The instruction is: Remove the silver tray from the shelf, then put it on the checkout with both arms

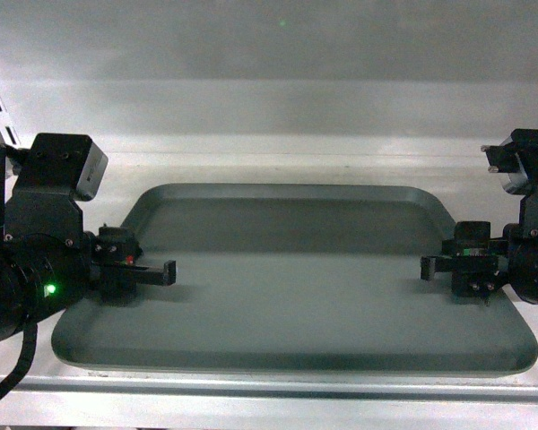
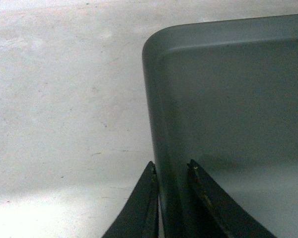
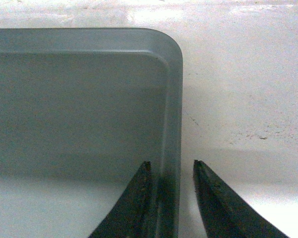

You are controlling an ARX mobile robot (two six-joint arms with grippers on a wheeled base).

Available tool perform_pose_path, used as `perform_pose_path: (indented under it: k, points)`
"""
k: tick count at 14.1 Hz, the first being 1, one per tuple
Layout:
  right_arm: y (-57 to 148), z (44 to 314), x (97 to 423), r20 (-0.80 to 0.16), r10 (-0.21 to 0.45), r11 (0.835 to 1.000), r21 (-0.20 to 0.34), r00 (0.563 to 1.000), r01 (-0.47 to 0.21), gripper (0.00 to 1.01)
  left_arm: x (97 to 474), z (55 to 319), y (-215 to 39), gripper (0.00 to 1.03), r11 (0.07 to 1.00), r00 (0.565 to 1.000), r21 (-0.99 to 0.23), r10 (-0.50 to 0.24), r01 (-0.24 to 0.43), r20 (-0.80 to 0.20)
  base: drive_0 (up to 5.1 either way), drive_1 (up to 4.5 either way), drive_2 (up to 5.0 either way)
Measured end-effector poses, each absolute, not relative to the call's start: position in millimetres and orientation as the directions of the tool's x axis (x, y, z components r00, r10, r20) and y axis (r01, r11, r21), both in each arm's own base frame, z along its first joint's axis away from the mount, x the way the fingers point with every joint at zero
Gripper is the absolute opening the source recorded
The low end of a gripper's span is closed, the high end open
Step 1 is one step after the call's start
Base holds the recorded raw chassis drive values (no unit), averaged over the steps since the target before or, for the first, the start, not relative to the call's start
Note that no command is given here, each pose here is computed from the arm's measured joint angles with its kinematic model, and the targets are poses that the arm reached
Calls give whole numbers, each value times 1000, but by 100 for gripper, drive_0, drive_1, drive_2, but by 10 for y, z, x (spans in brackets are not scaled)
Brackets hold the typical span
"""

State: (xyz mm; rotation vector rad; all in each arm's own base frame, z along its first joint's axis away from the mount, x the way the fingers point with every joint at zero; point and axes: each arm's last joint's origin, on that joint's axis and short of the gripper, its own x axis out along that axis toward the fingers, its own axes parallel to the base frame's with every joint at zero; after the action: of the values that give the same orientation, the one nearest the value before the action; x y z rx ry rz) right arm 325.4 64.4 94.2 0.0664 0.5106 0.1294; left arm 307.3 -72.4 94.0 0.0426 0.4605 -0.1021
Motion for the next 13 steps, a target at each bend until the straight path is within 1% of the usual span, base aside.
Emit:
perform_pose_path:
  k: [1, 2, 6, 8, 10, 13]
  points:
    - [656, 958, 3238, -478, 140, 989, 117, 867, -95, 3, 3076, 944, -719, 4, 997, 895, -6, -73, 79, -441, 0, 0, 0]
    - [649, 970, 3216, -475, 138, 987, 143, 869, -78, 3, 3072, 946, -738, 4, 997, 895, -16, -77, 78, -440, 0, 0, 0]
    - [638, 990, 3184, -472, 122, 989, 134, 873, -66, 3, 3042, 976, -762, 4, 996, 891, -29, -85, 81, -446, 0, 0, 0]
    - [631, 1050, 3144, -458, 120, 989, 130, 881, -67, 3, 3011, 1008, -762, 4, 996, 891, -29, -88, 83, -446, 0, 0, 0]
    - [627, 1137, 3120, -432, 117, 990, 124, 894, -70, 3, 2989, 1078, -763, 4, 996, 899, -31, -90, 85, -429, 0, 0, 0]
    - [614, 1292, 3074, -387, 115, 990, 119, 915, -74, 3, 2945, 1257, -754, 4, 996, 917, -37, -92, 84, -387, 0, 0, 0]
